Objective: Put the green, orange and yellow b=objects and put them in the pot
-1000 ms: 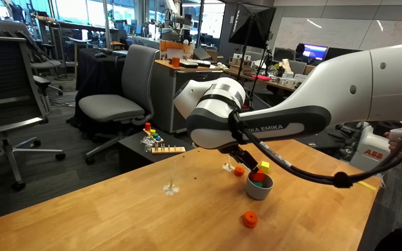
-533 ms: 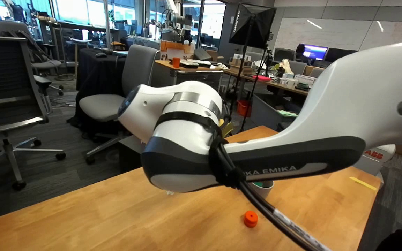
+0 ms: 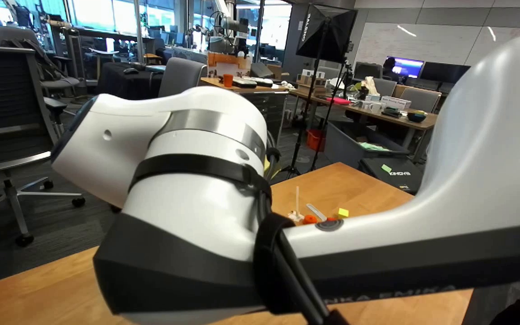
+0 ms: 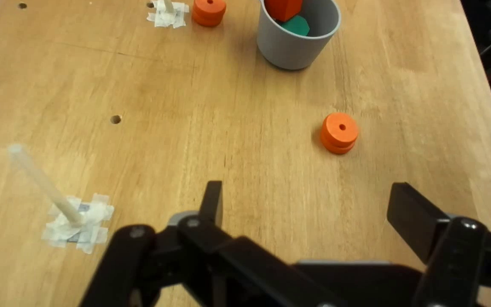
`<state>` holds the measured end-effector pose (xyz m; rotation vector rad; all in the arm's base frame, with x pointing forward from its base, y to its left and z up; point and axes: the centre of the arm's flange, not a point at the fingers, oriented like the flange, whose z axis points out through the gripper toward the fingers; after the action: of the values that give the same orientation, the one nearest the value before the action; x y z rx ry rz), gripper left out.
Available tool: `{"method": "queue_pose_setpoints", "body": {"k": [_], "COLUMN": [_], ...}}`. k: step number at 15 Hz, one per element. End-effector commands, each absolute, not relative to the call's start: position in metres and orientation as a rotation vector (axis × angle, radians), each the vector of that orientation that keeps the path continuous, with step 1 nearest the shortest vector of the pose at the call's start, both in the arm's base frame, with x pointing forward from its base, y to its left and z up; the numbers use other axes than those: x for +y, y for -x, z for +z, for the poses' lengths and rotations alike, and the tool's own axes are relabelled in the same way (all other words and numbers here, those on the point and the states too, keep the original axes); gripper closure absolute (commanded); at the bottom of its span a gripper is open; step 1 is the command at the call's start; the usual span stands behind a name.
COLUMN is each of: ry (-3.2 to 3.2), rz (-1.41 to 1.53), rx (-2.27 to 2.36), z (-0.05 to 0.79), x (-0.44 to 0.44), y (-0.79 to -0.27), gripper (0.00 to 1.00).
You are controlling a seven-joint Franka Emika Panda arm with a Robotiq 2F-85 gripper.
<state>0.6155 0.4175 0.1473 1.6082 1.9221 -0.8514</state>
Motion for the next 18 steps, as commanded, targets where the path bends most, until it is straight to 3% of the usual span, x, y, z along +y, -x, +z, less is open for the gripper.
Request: {"method": "queue_pose_setpoints", "body": {"k": [1,6,7,8,18], "ry": [-1.603,-1.690,-1.668,-1.681,-1.618], "rz": [-0.828,-0.761,-0.808,-0.799,-0.731], "rx": [1.891,1.794,1.841,1.825,1.836], "z": [0.162,0.174,0.158,0.159,0.178], "x": [0.365,0.350,0.403,0.400,0.417], "y": [-0.564,-0.582,-0.630,-0.633,-0.622], "gripper": [0.00,0.00,0.00,0.00,0.00]}}
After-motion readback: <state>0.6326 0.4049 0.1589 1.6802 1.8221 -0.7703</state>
